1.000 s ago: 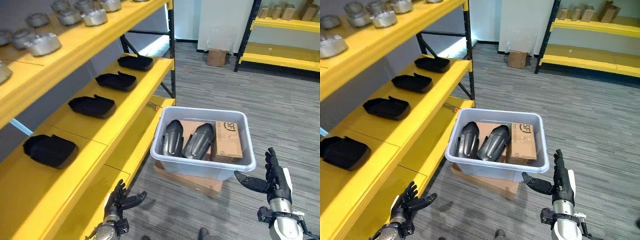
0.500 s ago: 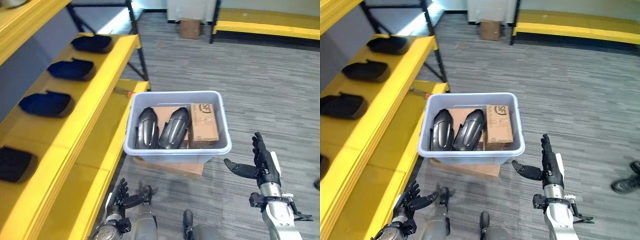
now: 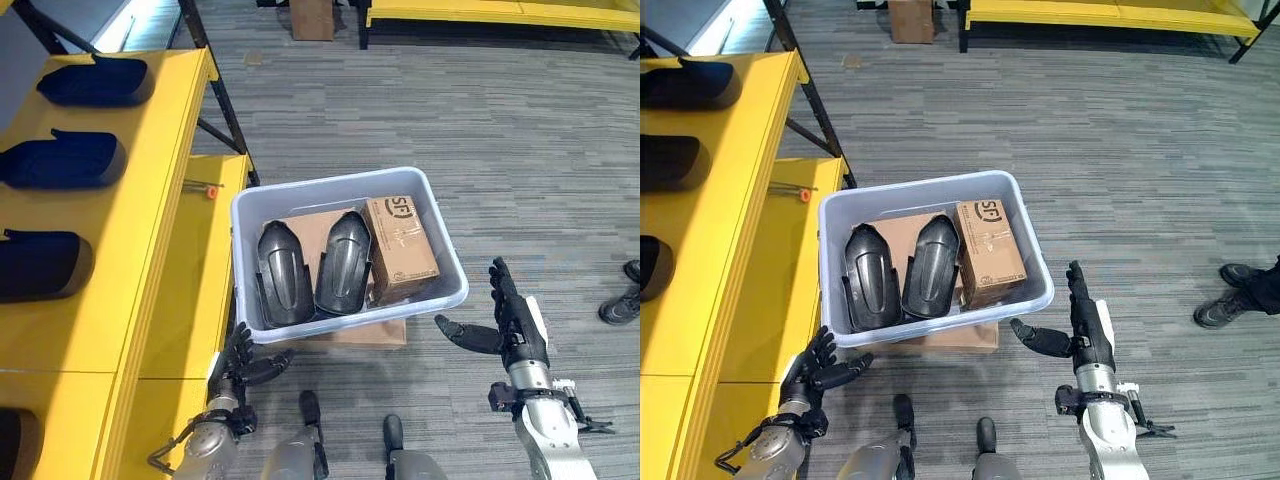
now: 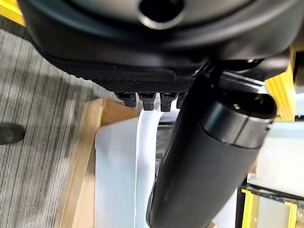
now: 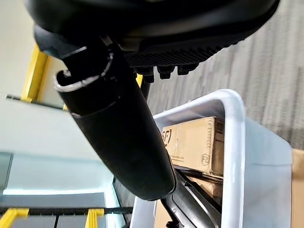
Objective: Move parts from the plastic box to the shelf.
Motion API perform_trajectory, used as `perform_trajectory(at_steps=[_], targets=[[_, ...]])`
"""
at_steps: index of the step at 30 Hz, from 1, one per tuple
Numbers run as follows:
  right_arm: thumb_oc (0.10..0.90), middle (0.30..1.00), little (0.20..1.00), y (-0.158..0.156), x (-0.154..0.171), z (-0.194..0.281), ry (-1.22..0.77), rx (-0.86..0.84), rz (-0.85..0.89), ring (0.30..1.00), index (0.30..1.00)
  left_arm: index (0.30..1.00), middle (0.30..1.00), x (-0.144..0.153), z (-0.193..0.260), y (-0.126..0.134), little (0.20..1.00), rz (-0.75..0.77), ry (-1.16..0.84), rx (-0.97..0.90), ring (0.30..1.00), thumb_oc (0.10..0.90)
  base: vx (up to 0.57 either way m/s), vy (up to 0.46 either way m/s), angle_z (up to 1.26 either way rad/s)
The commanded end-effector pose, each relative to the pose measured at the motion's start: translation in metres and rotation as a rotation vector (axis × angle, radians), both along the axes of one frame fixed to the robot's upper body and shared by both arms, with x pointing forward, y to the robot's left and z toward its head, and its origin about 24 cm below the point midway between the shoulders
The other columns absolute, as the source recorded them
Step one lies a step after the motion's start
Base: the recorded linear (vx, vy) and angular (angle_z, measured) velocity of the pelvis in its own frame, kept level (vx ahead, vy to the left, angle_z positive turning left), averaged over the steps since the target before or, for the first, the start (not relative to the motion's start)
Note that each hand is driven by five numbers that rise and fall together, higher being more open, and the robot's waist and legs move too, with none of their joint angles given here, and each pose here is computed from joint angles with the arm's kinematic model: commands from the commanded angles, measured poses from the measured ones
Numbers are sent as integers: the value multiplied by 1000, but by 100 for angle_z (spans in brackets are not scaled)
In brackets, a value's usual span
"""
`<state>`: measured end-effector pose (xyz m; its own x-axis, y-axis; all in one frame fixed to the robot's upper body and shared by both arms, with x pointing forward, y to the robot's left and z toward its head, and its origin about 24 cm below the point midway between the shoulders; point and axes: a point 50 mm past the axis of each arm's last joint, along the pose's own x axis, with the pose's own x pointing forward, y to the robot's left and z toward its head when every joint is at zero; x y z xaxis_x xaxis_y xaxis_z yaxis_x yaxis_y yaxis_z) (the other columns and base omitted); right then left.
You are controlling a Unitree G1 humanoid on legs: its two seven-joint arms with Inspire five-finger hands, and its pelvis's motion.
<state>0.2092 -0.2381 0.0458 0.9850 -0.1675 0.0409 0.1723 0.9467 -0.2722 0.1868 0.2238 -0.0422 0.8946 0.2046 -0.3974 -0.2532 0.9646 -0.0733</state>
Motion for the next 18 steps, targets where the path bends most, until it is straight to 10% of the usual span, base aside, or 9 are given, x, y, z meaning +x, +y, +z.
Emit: perform_trajectory(at_steps=[1, 18], targets=[[900, 1000, 1000, -20, 4, 57, -269, -159, -74, 1000, 1000, 1000, 1000, 6, 32, 13, 1000, 6, -173, 57, 1000, 900, -33, -15, 6], [900, 1000, 1000, 28, 61, 117, -427, -448, 219, 1000, 1000, 1000, 1000, 27, 45, -4, 1000, -103, -225, 64, 1000, 900, -15, -30, 8]])
